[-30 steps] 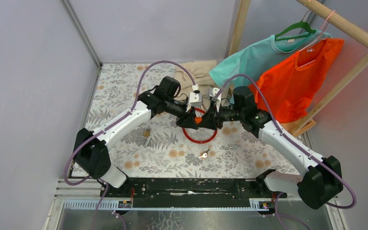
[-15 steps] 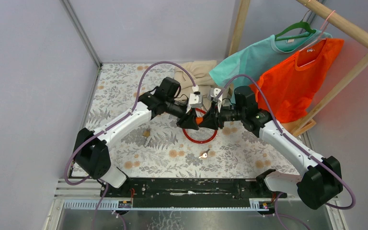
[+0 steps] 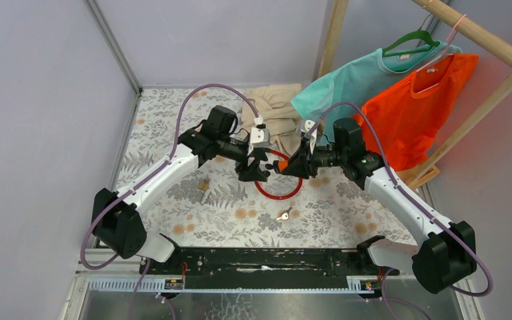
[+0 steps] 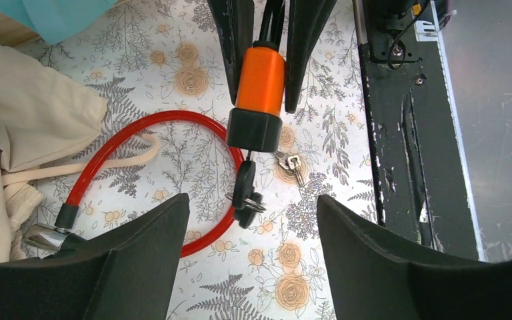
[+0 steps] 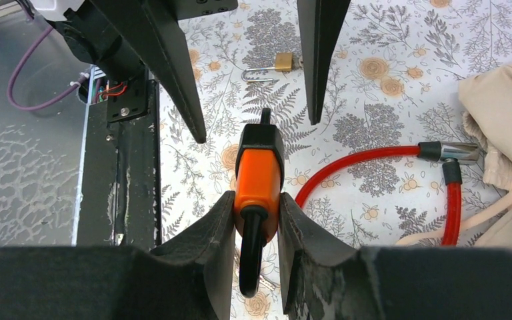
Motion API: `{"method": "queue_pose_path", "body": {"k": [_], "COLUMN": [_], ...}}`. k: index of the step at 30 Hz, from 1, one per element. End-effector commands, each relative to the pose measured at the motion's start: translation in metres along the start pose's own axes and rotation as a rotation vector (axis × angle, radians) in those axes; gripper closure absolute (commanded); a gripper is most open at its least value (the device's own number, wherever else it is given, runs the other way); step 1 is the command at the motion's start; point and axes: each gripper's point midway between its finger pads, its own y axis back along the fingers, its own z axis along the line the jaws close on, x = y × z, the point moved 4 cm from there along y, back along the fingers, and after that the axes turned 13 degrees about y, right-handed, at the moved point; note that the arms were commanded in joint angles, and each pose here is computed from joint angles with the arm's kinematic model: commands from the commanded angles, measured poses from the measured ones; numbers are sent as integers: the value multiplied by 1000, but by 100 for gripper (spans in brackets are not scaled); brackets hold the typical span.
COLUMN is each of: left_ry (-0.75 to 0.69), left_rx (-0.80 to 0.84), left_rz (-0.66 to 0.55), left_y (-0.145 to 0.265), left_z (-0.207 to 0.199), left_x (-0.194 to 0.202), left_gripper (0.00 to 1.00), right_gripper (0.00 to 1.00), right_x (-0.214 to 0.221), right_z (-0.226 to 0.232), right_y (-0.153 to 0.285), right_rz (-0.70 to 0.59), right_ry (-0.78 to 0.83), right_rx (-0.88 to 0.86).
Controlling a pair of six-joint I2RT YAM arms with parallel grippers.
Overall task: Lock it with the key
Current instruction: Place the key at the center of the board.
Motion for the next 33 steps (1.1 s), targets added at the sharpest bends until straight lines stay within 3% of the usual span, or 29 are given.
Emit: {"method": "queue_pose_path", "body": {"k": [1,8,13,23,33], "left_ry": [-52,28,59,79,51], "left_rx": [-19,49,91,99,58], "left_rz": [-12,-27,-38,-29,-21], "left_y": [5,-6,-8,-10,-1], "left_z": [1,5,1,-1,0], "left_x": [-7,-17,-20,-14,-10], "left_gripper": [24,49,60,96,100], "right_gripper": [100,100,100,100,100], "right_x": [-23,-23,-20,-18,-16], "right_z": [4,8,7,4,0], "right_y": [4,4,4,5,10], "right_rz": [-77,-86,-80,-67,-73], "right_ry": [73,74,81,94,103], "right_rx": [-45,-54,-47,-23,1]}}
